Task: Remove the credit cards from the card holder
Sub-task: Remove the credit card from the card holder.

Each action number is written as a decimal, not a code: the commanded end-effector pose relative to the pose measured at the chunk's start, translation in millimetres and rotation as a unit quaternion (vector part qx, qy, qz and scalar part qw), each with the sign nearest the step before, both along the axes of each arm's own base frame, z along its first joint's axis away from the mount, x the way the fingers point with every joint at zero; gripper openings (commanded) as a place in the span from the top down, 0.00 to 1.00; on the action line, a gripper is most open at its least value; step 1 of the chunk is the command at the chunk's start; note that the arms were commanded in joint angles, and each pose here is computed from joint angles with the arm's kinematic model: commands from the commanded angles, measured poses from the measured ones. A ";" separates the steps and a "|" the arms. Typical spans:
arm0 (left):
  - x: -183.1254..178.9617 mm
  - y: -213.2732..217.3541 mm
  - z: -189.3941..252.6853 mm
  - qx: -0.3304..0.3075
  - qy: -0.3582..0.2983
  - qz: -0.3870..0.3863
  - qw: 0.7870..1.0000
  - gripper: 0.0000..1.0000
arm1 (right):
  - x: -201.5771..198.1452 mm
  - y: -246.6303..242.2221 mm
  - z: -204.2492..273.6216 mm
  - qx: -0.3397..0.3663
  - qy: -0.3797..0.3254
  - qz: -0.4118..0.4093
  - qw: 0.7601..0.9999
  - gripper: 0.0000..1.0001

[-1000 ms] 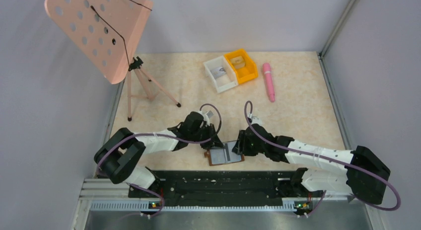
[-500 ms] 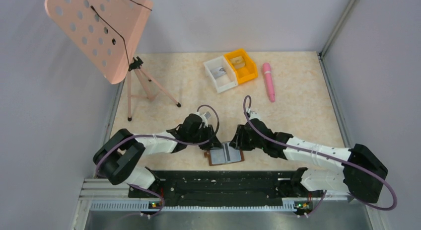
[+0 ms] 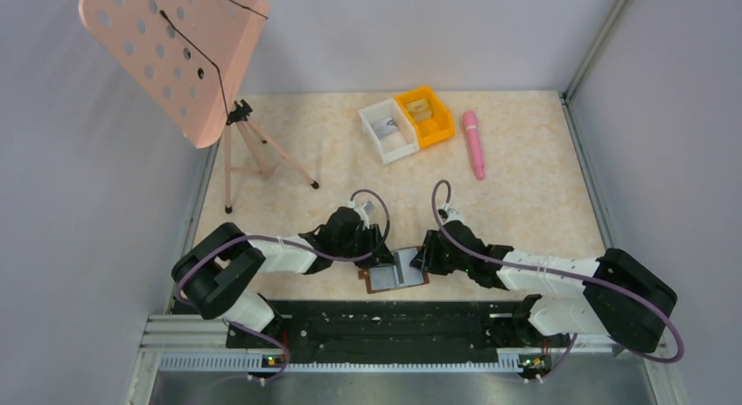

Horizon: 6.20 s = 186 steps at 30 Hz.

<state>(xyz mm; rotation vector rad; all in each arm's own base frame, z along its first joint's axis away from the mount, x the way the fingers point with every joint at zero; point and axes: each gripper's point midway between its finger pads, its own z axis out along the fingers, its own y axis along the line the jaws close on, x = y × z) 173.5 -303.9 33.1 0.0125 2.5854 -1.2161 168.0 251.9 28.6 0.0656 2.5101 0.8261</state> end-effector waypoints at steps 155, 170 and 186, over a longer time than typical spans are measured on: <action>-15.4 -1.4 24.6 -0.064 -0.009 -0.044 0.997 1.00 | -5.4 -17.9 -26.4 0.024 0.042 -0.025 0.999 0.88; -15.6 8.3 20.8 -0.063 0.009 -0.054 0.997 0.99 | -2.6 -17.7 -17.6 0.033 0.029 -0.019 0.999 0.88; -14.8 9.6 19.4 -0.060 0.004 -0.056 0.997 1.00 | -0.7 -12.9 -10.9 0.044 0.022 -0.012 0.999 0.88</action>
